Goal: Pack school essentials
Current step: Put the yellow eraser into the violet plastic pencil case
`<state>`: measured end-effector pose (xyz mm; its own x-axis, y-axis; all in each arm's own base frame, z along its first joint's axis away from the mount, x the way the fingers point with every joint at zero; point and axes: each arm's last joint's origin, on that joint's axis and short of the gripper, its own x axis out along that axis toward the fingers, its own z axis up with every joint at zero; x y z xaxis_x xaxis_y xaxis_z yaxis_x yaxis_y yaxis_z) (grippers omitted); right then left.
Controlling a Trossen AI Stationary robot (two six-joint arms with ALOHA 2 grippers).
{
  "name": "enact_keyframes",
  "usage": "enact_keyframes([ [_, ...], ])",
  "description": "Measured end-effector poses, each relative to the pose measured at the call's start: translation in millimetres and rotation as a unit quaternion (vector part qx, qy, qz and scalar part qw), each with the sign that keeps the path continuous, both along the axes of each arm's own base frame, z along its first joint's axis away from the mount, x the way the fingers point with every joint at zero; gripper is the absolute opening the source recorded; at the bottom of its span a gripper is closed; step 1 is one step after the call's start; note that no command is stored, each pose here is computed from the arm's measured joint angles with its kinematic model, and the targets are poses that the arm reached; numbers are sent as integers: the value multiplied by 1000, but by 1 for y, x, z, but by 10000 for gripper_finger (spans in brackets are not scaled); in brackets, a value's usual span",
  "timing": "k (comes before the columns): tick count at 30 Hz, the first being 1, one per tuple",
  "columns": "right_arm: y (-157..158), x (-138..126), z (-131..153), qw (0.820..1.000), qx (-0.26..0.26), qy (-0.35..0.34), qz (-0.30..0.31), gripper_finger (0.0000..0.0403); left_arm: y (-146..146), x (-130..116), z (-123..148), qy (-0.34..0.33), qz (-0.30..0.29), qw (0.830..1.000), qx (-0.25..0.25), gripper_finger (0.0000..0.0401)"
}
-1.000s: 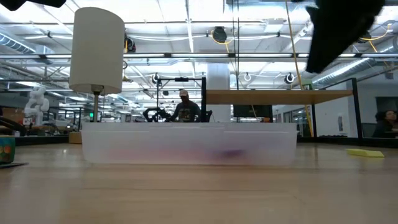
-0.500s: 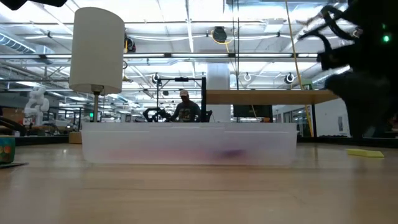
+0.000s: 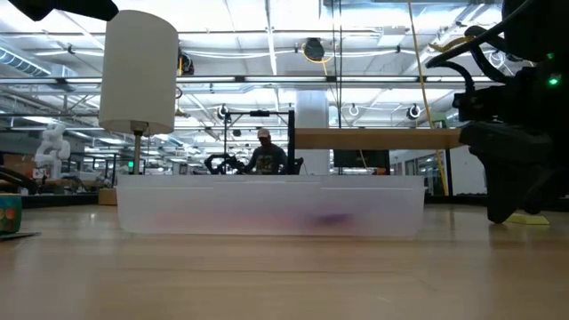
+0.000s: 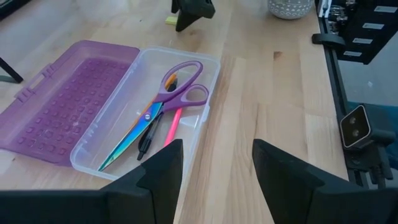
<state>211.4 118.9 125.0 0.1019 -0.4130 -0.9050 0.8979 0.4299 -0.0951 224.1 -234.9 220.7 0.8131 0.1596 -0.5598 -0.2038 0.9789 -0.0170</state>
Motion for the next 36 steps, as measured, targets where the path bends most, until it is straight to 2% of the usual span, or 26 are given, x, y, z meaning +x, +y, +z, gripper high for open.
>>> enact_keyframes([
  [9,3,1,-1,1000,21,0,0,314,0,0,0,0,1,1000,-2,198],
  [25,3,1,-2,1000,29,-1,-4,310,0,0,0,0,0,1000,-2,198],
  [28,4,1,-2,999,32,-3,-7,288,0,0,0,0,0,1000,-2,198],
  [36,5,2,-2,999,44,-5,-10,195,0,0,0,0,0,1000,-1,198],
])
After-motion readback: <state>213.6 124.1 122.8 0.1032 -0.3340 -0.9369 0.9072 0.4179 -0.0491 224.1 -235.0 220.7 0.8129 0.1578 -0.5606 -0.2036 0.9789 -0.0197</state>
